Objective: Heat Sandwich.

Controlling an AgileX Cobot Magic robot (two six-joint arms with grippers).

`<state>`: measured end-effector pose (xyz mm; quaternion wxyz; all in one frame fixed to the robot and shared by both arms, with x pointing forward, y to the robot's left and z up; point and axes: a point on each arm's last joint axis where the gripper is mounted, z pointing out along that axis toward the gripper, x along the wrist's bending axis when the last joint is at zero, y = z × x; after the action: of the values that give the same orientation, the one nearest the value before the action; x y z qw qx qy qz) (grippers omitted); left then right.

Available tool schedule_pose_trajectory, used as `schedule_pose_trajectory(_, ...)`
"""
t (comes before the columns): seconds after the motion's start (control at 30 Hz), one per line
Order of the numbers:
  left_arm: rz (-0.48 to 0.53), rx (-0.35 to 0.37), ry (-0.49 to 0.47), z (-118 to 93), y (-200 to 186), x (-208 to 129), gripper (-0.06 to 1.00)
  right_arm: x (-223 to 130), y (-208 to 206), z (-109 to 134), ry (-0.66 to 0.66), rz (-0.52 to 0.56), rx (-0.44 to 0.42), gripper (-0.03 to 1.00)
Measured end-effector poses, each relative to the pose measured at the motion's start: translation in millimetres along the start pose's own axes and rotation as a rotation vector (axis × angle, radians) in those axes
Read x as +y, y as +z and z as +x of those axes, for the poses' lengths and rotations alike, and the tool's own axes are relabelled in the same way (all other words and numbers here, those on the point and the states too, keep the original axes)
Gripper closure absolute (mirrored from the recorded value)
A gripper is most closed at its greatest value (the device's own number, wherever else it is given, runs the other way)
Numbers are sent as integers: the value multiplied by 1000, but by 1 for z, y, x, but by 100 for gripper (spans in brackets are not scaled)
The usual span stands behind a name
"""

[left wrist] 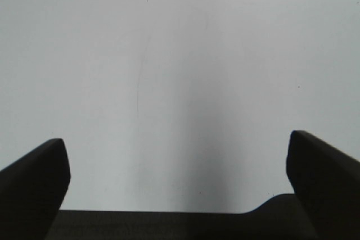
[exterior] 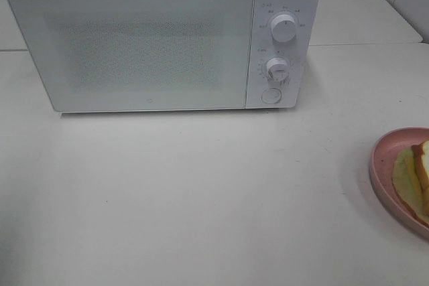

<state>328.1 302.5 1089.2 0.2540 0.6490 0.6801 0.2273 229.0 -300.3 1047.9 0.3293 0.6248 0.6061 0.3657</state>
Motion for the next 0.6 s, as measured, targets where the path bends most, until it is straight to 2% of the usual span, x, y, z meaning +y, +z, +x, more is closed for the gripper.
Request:
schedule_pose_trajectory(0.1, -48, 1, 13, -1, -10, -13, -4, 0, 0, 0, 0, 0, 0, 21)
schedule_pose_trajectory(0.13, -76, -1, 16, -2, -14, -28, -4, 0, 0, 0, 0, 0, 0, 21)
schedule_pose_trajectory(0.43, -130, -40, 75, -5, -15, -66, -5, 0, 0, 0, 0, 0, 0, 21)
schedule_pose_trajectory(0.53, -229, -36, 97, -4, -23, -77, -5, 0, 0, 0, 0, 0, 0, 21)
schedule_pose_trajectory(0.57, -229, -36, 97, -4, -23, -77, -5, 0, 0, 0, 0, 0, 0, 21)
schedule_pose_trajectory(0.6, -293, -32, 102, -4, -27, -82, -5, 0, 0, 0, 0, 0, 0, 21)
